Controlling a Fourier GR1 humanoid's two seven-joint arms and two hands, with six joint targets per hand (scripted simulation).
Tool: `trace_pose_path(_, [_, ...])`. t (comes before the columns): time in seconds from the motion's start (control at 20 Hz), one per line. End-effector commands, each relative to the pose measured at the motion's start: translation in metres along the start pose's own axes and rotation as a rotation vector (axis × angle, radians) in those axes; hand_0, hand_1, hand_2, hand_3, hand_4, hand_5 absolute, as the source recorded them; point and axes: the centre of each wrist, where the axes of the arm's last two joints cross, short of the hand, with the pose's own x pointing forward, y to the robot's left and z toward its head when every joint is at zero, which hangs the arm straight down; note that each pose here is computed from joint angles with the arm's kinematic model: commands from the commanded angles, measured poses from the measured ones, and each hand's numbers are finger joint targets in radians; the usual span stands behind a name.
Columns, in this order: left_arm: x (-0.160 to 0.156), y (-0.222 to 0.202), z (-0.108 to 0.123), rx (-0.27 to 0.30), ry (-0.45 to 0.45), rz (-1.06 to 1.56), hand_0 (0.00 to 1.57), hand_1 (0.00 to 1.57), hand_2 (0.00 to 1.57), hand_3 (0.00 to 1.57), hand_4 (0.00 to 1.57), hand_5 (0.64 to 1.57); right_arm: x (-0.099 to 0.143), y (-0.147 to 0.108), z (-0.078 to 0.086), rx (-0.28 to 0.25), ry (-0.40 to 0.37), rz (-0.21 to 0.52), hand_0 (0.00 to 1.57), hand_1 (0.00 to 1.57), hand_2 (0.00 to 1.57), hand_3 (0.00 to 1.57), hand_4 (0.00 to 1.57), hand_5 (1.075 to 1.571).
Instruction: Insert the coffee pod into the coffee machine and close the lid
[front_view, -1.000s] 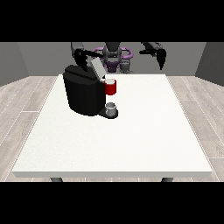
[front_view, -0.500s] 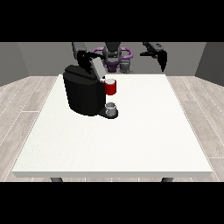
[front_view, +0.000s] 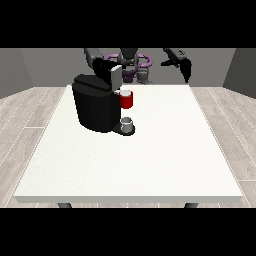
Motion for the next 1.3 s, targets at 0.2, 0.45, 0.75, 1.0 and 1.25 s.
trace_pose_path(0.2, [-0.008,0.014,0.005,0.003,0.024,0.013,0.0,0.0,0.0,0.0,0.18,1.571,0.006,0.034,-0.008,0.07,-0.002,0.05,0.0,0.0,0.0,0.0,0.06,1.571])
trace_pose_path(0.45, [-0.008,0.005,-0.009,0.013,-0.059,-0.009,0.0,0.0,0.0,0.0,0.0,1.571,0.042,0.057,-0.024,0.11,-0.098,0.119,0.0,0.0,0.0,0.0,0.12,1.571])
trace_pose_path(0.75, [-0.003,-0.023,0.002,-0.047,-0.079,0.012,0.0,0.0,0.0,0.0,0.17,1.571,0.021,0.041,-0.023,0.077,-0.057,0.082,0.0,0.0,0.0,0.0,0.12,1.571])
trace_pose_path(1.0, [-0.002,-0.034,-0.001,-0.047,-0.08,0.037,0.0,0.0,0.0,0.0,0.19,1.571,0.016,0.052,-0.013,0.173,-0.138,0.01,0.0,0.0,0.0,0.0,0.18,1.571])
trace_pose_path(1.25, [-0.022,-0.002,0.021,0.005,0.051,0.031,0.0,0.0,0.0,0.0,0.19,1.571,-0.037,0.072,0.043,0.151,-0.069,-0.191,0.0,0.0,0.0,0.0,0.29,1.571])
